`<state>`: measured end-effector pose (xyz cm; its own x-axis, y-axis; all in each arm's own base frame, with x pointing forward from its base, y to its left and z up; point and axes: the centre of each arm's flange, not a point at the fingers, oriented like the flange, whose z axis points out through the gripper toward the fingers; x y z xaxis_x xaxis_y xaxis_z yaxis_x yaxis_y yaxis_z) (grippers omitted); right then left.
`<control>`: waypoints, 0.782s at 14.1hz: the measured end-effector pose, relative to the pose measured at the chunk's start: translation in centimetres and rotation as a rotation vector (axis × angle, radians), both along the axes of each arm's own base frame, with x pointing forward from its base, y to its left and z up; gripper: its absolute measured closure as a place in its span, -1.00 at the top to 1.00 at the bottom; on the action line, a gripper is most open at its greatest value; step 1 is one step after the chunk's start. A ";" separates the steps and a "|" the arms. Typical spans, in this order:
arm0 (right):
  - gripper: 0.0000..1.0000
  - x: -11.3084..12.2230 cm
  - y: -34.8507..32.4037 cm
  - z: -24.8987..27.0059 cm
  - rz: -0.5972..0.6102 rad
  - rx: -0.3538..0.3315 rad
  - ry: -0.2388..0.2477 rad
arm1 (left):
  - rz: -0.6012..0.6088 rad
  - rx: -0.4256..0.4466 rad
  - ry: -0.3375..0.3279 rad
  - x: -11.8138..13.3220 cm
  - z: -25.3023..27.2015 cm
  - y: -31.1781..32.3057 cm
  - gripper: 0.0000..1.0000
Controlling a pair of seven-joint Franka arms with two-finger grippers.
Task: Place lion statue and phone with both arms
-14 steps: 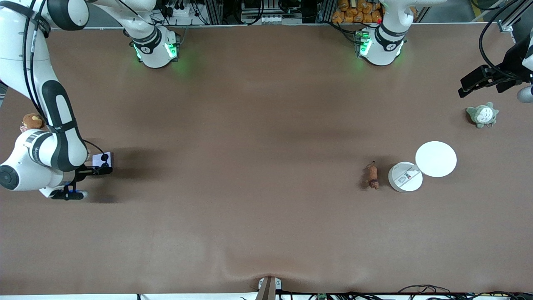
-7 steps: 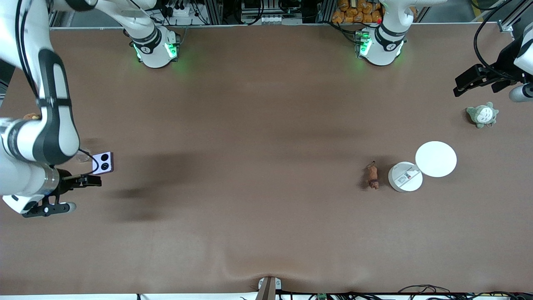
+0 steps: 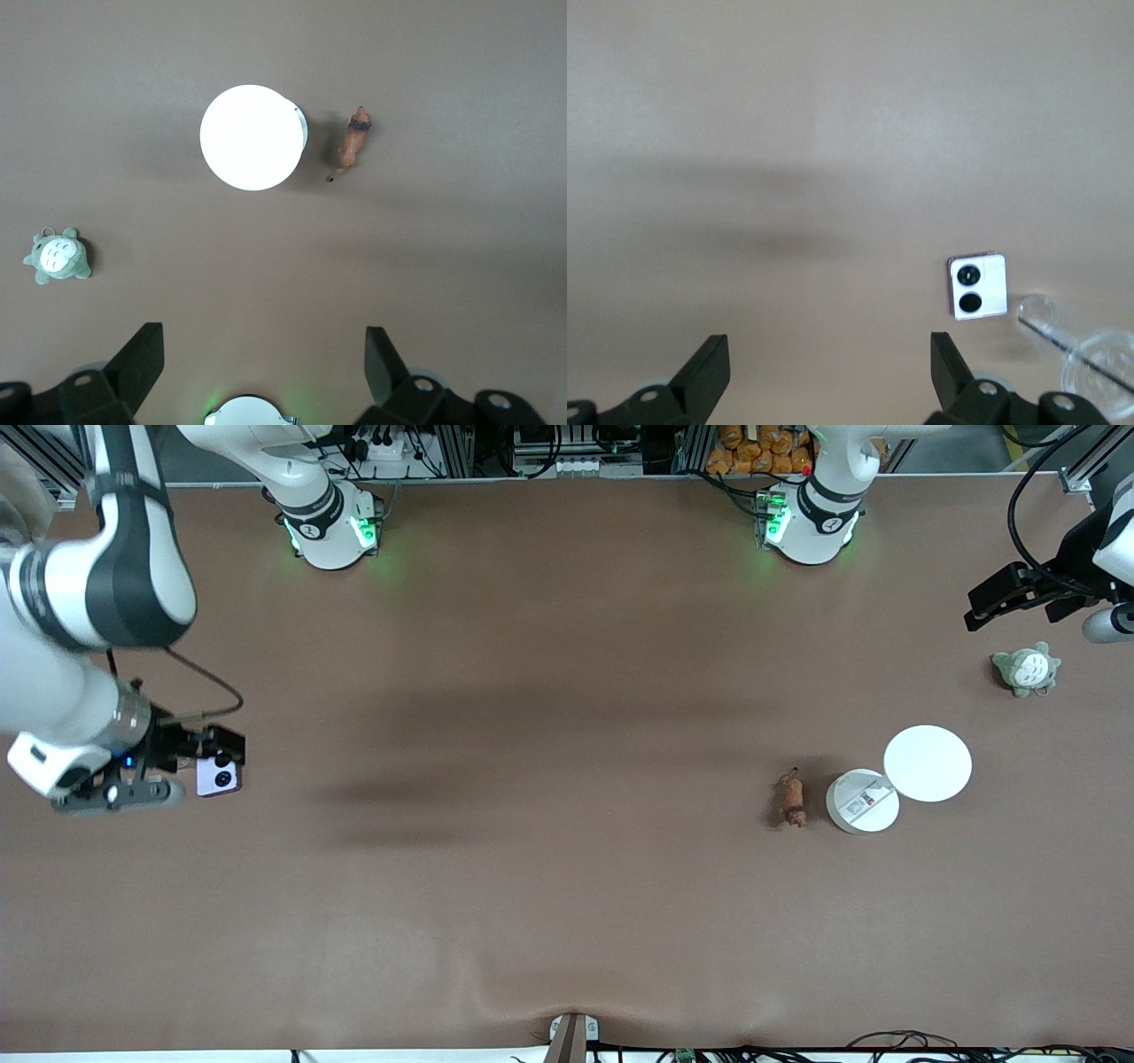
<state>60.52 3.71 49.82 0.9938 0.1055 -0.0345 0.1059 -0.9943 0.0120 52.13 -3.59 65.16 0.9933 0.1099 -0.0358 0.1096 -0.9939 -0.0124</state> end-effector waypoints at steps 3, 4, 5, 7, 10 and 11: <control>1.00 -3.0 -2.6 3.0 -0.040 0.008 0.000 | 0.002 0.000 -0.002 0.0 0.1 0.1 1.00; 1.00 -3.5 -3.6 3.8 -0.056 0.010 0.003 | 0.001 0.000 -0.003 0.0 0.1 0.0 1.00; 1.00 -3.9 -4.5 4.5 -0.070 0.011 0.003 | -0.001 0.000 -0.003 0.0 0.2 0.0 1.00; 1.00 -4.7 -5.5 6.8 -0.081 0.012 0.018 | 0.000 0.000 0.002 -0.3 0.4 0.0 1.00; 1.00 -6.2 -6.6 12.2 -0.069 0.018 0.019 | -0.003 0.001 -0.003 -1.2 1.2 -0.1 1.00; 1.00 -6.9 -6.9 13.4 -0.073 0.019 0.012 | -0.005 0.001 -0.006 -1.5 1.4 -0.2 1.00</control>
